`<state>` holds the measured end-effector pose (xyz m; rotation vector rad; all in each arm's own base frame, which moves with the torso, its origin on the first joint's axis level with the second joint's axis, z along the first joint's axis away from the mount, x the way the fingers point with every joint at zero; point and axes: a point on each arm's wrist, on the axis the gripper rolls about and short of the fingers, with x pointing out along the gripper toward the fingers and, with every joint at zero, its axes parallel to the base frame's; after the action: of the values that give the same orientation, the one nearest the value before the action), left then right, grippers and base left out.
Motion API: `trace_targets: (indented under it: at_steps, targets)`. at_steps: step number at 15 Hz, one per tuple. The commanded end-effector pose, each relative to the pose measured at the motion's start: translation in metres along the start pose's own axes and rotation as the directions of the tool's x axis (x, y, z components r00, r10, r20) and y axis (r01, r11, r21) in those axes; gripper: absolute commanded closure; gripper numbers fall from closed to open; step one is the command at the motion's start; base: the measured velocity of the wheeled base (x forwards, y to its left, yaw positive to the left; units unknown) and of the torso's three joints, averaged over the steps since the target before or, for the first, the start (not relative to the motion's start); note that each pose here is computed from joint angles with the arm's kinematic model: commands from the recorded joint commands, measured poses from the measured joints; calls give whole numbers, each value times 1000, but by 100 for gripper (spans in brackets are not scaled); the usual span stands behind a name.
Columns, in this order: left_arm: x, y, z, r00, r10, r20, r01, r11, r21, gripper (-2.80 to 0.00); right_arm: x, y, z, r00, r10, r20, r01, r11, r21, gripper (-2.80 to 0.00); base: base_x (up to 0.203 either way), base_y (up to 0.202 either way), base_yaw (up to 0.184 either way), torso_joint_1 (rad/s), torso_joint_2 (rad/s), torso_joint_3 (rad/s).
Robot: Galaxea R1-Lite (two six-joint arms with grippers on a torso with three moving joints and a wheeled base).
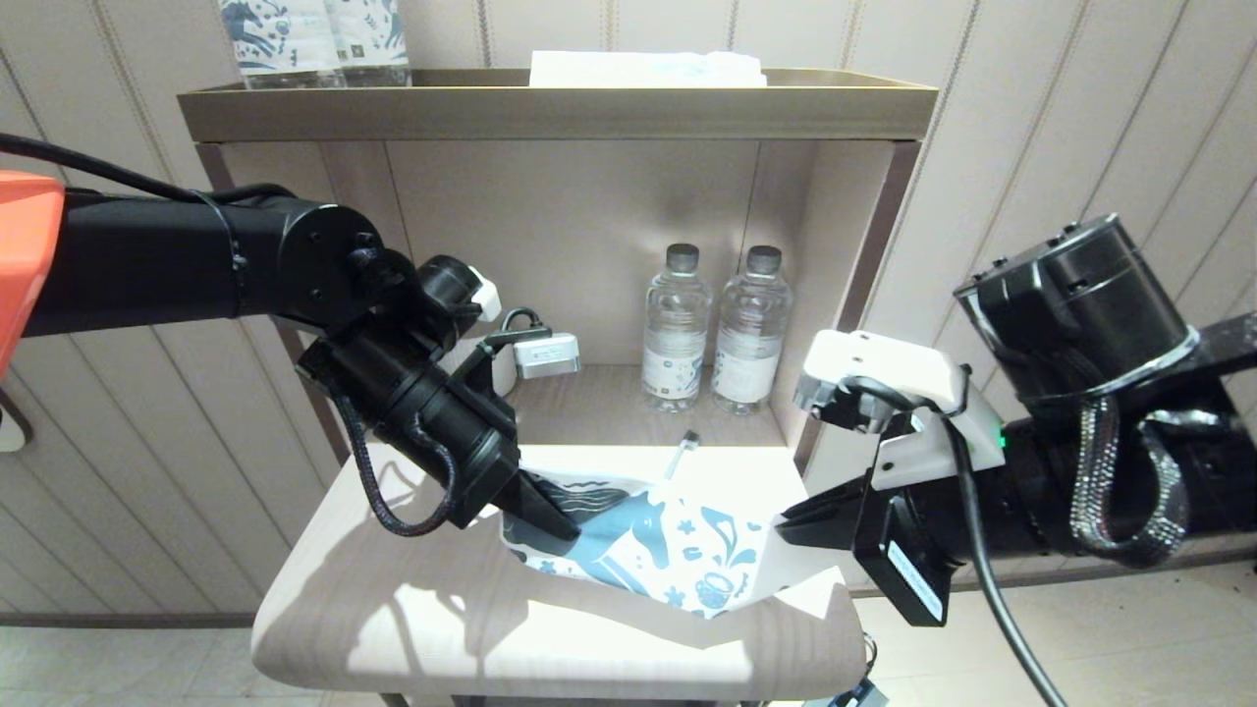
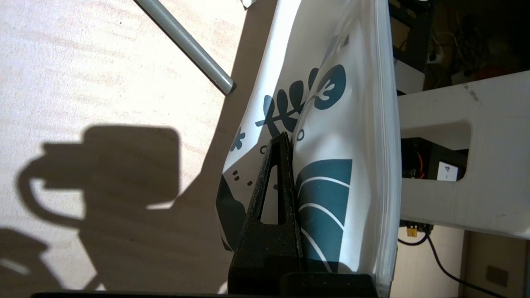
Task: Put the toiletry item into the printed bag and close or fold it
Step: Open the storage bag
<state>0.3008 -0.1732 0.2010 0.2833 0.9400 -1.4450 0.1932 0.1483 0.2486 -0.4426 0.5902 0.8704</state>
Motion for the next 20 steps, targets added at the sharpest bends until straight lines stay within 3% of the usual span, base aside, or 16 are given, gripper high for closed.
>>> trace_targets:
  at_steps: [1,13,20]
  targets:
    - [0,0,0,1000,-6,-1,6,1000,0,0,-7,-1,-6,1000,-11,3,11,1000,7,0,0,0,0,0,0,0]
    - [0,0,0,1000,-9,2,9,1000,-1,0,-3,-1,-12,1000,-11,8,11,1000,-11,0,0,0,0,0,0,0]
    - [-3,-3,0,1000,-13,11,13,1000,9,0,5,-4,-10,999,31,32,-31,1000,-1,0,0,0,0,0,0,0]
